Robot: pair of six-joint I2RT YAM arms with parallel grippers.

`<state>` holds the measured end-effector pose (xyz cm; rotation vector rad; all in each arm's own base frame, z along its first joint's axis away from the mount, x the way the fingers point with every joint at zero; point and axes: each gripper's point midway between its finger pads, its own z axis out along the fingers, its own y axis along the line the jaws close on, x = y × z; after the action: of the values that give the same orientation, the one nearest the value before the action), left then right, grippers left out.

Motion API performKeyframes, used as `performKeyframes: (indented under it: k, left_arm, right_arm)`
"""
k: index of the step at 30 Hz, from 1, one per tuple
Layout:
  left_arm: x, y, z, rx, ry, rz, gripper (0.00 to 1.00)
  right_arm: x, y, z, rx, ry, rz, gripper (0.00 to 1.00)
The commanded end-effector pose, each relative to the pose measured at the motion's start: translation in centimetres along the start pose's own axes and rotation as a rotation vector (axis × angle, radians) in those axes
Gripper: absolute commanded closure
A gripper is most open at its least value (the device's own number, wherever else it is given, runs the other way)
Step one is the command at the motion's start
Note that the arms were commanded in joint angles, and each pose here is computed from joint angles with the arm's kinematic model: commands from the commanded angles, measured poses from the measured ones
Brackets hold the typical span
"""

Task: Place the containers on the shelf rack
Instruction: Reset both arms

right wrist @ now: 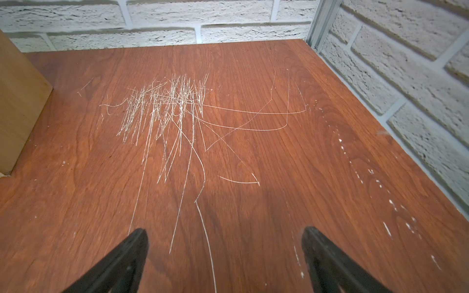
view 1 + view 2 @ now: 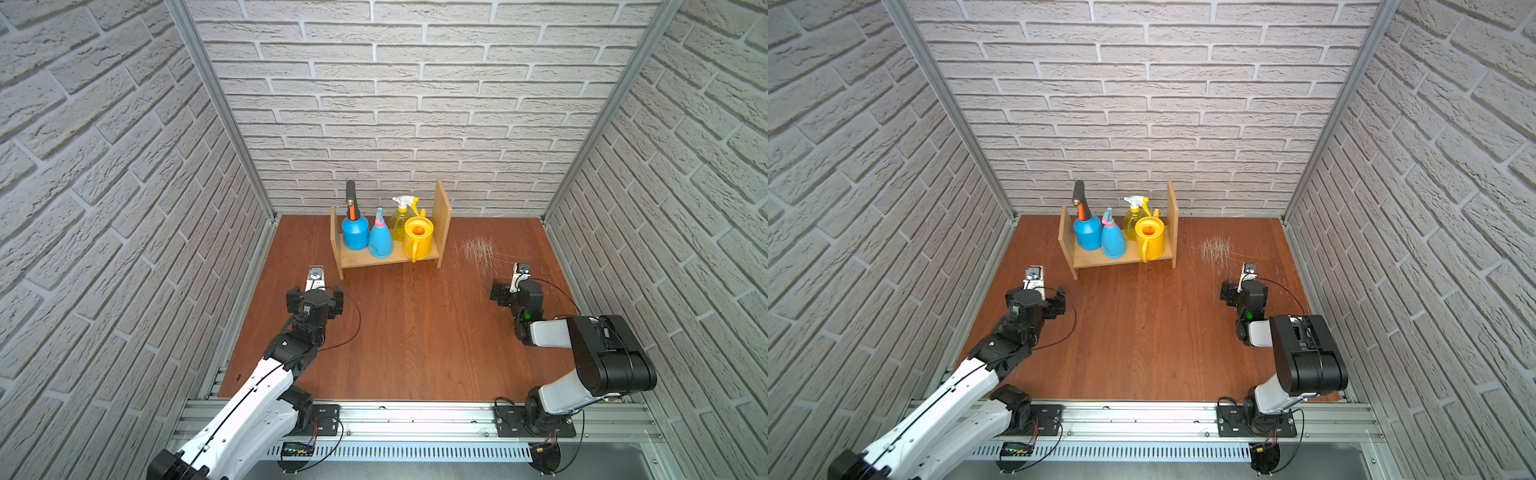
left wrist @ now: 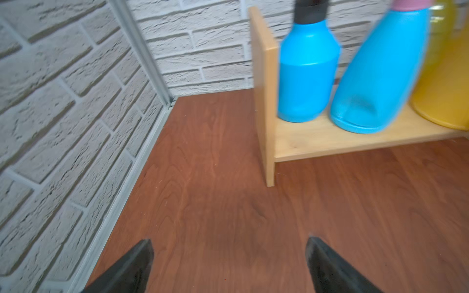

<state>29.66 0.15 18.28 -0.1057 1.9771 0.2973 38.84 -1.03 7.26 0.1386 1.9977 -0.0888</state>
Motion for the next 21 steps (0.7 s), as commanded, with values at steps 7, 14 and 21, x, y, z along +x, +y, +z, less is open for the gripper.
performKeyframes:
  k: [7,14,21]
  left_arm:
    - [2.7,2.3,8.0,0.023,-0.071,-0.124,0.02]
    - [4.6,-0.4,12.5,0.175,-0.079,-0.106,0.02]
    - [4.8,0.4,13.4,0.132,-0.03,-0.13,0.02]
  right_arm:
    - [-2.2,-0.2,-0.1,0.01,-0.063,0.021,0.01]
    - [-2.2,-0.2,-0.1,0.011,-0.064,0.021,0.01]
    - [-2.3,-0.2,-0.2,0.008,-0.067,0.021,0.01]
